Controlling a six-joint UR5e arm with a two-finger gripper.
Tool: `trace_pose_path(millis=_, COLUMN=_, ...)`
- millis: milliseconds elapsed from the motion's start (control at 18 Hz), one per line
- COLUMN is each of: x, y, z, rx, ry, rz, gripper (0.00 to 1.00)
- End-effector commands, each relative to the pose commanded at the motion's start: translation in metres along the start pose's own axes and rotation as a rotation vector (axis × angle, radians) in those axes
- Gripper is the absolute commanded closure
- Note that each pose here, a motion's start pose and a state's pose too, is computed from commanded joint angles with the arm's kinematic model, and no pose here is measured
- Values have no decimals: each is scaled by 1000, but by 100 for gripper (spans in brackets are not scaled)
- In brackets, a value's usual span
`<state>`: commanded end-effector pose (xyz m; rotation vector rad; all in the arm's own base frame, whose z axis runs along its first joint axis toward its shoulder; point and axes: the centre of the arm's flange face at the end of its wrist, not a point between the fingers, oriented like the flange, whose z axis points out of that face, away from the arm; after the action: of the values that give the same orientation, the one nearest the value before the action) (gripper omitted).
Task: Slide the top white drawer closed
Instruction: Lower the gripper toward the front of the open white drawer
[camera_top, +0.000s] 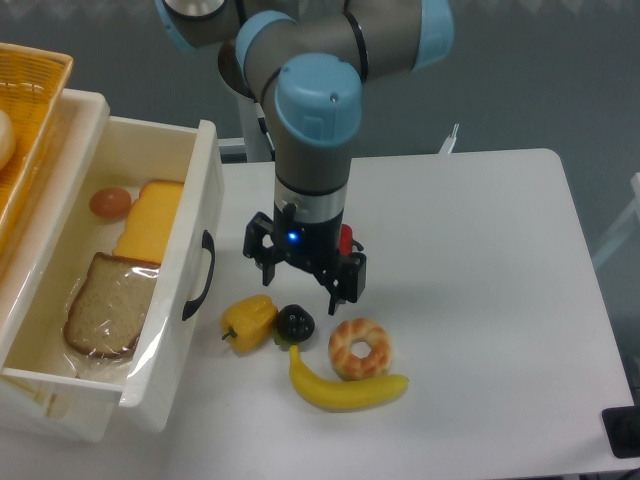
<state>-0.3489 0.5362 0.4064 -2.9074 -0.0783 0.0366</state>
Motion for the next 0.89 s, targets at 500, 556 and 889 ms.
trace_pose_path(millis=500, x=9, y=22, z=42, rx=-65, ry=56, rz=-73, gripper=0)
trace_pose_path(millis=556, x=9, y=23, z=44, rx=-69, ry=59, rz=-75, gripper=0)
trace_pose_path(millis=889, x=8, y=21, z=64, rx=-90, ry=86, rz=-146, gripper=0)
